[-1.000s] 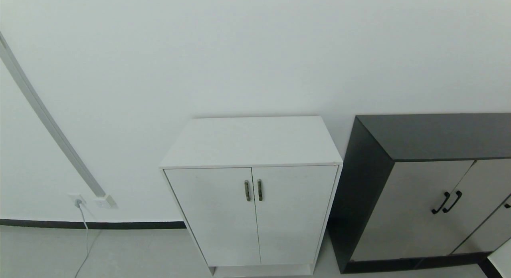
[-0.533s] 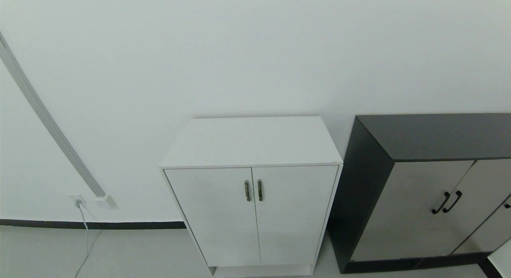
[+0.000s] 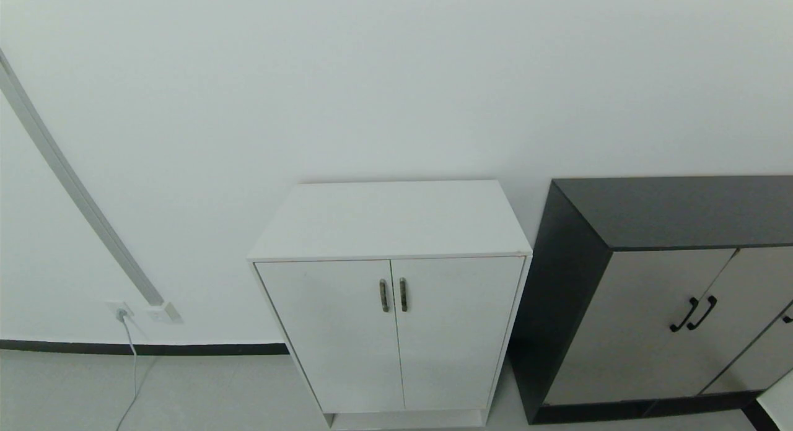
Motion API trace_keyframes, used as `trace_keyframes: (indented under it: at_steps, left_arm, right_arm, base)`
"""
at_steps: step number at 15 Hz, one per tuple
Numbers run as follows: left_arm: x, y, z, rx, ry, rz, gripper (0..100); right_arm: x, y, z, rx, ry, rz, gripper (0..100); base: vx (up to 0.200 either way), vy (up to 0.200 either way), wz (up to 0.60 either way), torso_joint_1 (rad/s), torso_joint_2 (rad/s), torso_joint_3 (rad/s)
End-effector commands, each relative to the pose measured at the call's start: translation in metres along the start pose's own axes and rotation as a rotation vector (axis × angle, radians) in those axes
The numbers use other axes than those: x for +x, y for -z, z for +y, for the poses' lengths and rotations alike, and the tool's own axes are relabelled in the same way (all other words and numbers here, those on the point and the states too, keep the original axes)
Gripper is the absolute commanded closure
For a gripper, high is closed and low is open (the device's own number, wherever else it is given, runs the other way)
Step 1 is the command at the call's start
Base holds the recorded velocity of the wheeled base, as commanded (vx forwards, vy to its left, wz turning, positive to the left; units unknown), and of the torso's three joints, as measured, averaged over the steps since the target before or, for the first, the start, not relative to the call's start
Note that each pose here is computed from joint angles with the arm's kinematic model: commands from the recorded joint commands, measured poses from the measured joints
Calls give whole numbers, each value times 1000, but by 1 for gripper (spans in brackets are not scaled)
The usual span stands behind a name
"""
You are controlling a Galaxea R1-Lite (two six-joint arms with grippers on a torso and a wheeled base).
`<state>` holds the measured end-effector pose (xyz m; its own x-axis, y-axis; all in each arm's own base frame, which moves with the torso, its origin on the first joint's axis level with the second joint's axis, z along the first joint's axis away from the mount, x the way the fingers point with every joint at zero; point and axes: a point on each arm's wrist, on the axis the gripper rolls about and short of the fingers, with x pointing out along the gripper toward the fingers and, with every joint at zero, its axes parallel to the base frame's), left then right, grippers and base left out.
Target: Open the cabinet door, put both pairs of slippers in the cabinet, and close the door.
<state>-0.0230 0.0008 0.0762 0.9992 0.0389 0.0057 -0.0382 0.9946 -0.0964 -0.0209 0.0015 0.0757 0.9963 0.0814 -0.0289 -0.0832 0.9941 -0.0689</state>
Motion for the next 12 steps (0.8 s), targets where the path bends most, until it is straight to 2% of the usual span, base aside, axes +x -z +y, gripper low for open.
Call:
trace_keyframes:
  at_steps: [1,4,8,12]
  left_arm:
    - [0,0,0,0,-1,1,100]
    - [0,0,0,-3,-1,1,100]
    - [0,0,0,-2,-1,1,100]
    - [0,0,0,1,-1,1,100]
  right_arm:
    - [-2,1,0,17,6,-25,100]
    - [-2,0,0,86,10,-30,100]
    - [-2,-1,-1,109,71,-37,100]
    - [-2,-1,-1,109,71,-37,100]
  base:
    - [0,0,0,0,0,0]
    - [0,0,0,0,0,0]
    - [0,0,0,0,0,0]
    - [0,0,0,0,0,0]
